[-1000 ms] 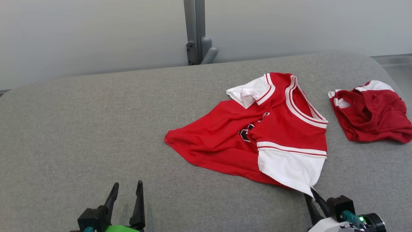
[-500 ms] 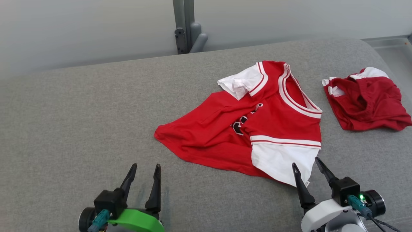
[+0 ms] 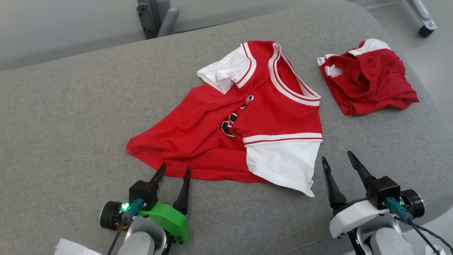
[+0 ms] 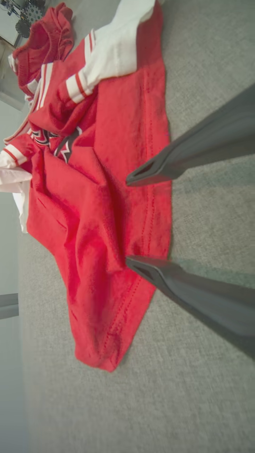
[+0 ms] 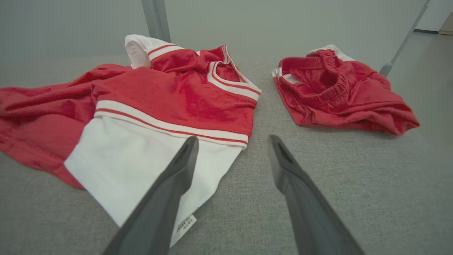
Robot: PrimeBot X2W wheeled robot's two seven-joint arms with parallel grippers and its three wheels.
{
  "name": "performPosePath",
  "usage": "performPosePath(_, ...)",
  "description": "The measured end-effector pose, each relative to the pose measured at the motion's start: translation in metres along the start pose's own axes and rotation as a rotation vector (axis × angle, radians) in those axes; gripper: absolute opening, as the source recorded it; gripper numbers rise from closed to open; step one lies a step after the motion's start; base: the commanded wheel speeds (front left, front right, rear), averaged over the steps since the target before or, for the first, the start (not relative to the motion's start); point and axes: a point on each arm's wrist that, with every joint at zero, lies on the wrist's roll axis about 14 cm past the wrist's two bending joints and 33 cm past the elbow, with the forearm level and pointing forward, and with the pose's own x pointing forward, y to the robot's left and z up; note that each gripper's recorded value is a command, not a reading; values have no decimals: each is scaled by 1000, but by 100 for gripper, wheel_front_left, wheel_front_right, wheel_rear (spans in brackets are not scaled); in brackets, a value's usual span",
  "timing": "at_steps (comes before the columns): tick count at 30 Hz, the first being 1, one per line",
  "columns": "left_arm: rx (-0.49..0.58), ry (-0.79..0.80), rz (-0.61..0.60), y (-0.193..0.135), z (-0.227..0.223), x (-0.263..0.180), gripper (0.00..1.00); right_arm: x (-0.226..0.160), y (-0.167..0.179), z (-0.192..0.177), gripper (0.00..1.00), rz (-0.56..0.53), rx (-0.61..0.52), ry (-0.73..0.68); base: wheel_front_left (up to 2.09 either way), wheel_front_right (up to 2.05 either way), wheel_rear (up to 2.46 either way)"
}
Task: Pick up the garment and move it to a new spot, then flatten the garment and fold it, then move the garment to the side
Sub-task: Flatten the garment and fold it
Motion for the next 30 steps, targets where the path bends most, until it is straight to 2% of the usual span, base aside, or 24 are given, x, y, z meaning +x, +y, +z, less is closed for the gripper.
performPosePath(3, 15, 79, 10, 4, -24, 6, 100, -3, -11, -3, 100, -36, -3, 13, 0, 0, 0)
performPosePath(4, 14, 94, 15, 6, -29, 9, 85, -3, -14, -4, 100, -45, -5, 16, 0, 0, 0)
performPosePath(5, 13, 99, 16, 7, -30, 13, 51, -4, -17, -6, 100, -54, -6, 23, 0, 0, 0)
performPosePath(8, 3, 108, 23, 11, -34, 22, 0, -5, -24, -12, 100, -78, -7, 42, 0, 0, 0)
performPosePath(13, -19, 60, 70, 26, -20, 28, 0, -2, -29, -15, 100, -93, -8, 51, 0, 0, 0)
performPosePath(18, 46, -65, 160, 70, 24, 23, 0, 7, -20, -13, 100, -66, 5, 41, 0, 0, 0)
performPosePath(24, 244, -170, 201, 122, 84, 32, 0, 19, -8, -16, 100, -29, 21, 45, 0, 0, 0)
performPosePath(29, 438, -110, 189, 160, 108, 57, 0, 27, -2, -21, 100, -13, 35, 59, 0, 0, 0)
performPosePath(30, 453, -93, 195, 168, 110, 61, 20, 29, -2, -22, 100, -12, 36, 63, 0, 0, 0)
